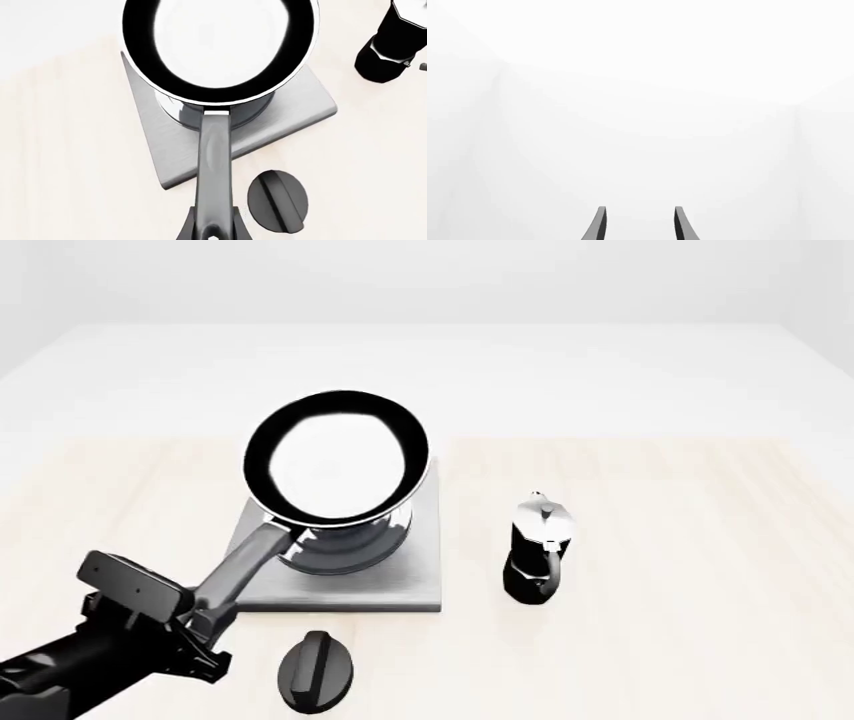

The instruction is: Put the frying pan on the stove.

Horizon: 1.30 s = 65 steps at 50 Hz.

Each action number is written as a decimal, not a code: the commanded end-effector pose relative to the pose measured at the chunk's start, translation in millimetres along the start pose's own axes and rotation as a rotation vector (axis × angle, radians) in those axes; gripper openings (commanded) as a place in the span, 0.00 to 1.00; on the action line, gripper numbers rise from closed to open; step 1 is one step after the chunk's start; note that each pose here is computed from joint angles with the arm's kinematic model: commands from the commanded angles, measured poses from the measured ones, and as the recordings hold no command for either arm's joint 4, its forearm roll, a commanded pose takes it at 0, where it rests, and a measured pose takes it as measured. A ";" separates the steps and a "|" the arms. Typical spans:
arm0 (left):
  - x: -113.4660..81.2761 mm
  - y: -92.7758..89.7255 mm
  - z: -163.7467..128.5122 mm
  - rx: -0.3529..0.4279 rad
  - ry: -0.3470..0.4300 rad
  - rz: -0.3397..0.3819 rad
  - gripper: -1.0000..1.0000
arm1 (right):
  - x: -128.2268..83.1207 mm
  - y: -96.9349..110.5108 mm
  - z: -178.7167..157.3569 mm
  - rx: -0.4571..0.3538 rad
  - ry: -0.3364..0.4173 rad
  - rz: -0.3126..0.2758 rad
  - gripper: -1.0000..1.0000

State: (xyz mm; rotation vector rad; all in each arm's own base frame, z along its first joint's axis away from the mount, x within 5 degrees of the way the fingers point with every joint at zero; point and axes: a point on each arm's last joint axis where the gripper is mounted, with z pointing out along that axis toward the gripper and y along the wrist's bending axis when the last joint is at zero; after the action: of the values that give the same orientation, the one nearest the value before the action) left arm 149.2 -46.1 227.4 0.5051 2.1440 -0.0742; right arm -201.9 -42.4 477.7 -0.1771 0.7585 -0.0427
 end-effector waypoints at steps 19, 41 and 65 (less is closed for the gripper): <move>2.8 2.4 9.9 -0.015 -0.014 -0.012 0.00 | 6.8 0.3 4.6 -0.009 0.013 -0.001 1.00; 10.8 1.0 14.8 -0.013 -0.005 -0.028 0.00 | 15.1 1.3 10.9 -0.014 0.017 0.001 1.00; 20.2 -0.6 18.1 -0.012 0.005 -0.047 0.00 | 16.8 0.9 11.9 -0.018 0.020 0.008 1.00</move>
State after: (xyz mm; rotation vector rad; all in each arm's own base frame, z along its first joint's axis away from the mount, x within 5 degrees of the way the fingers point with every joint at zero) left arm 149.3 -43.1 192.2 0.4807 2.1996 -0.0692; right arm -182.0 -41.4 474.7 -0.1910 0.7787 -0.0313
